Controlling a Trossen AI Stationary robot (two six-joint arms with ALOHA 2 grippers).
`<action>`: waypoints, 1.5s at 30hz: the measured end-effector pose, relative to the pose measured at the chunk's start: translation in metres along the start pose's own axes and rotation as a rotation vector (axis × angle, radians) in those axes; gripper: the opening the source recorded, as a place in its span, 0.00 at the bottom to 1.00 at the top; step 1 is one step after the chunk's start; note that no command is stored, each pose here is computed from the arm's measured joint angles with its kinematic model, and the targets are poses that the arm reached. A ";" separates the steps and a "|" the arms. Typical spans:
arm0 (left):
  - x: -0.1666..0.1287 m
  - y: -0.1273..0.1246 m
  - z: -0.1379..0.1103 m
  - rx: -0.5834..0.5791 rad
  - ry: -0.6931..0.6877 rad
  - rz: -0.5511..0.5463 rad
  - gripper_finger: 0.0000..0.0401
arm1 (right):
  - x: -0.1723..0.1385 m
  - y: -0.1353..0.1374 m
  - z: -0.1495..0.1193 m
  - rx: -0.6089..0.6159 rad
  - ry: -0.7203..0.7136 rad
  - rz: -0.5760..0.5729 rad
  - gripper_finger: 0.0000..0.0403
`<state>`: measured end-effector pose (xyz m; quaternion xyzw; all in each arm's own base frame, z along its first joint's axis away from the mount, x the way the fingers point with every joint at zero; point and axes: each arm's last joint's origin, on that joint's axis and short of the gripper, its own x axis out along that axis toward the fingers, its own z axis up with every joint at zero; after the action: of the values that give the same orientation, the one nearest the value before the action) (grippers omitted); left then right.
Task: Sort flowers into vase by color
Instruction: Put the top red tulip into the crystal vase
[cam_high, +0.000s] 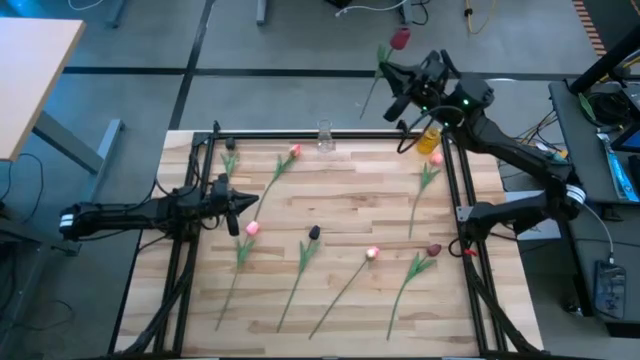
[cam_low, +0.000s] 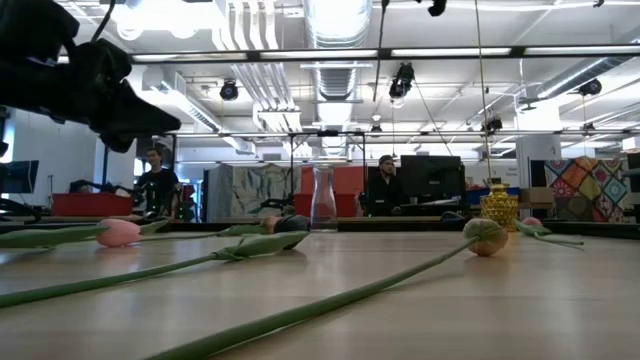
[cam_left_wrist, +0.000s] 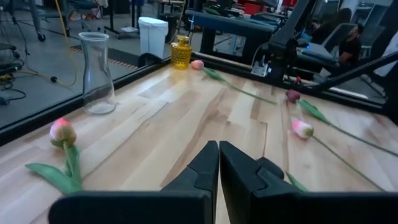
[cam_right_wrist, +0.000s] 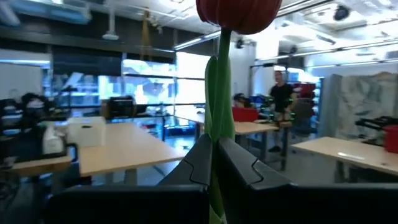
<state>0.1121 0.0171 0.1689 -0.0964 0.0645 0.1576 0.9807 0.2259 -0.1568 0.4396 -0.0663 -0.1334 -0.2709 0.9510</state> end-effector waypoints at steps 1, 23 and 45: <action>0.001 0.000 0.000 0.000 0.001 0.001 0.00 | 0.003 0.000 0.000 0.000 -0.001 0.015 0.02; 0.005 0.002 0.002 -0.043 -0.033 0.115 0.00 | 0.003 -0.024 -0.001 -0.177 0.073 -0.178 0.02; 0.005 0.004 0.003 -0.045 -0.055 0.176 0.00 | -0.073 -0.048 -0.031 -0.235 0.205 -0.521 0.02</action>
<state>0.1160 0.0226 0.1705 -0.1080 0.0420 0.2473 0.9620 0.1472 -0.1672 0.3910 -0.1119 -0.0167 -0.5246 0.8438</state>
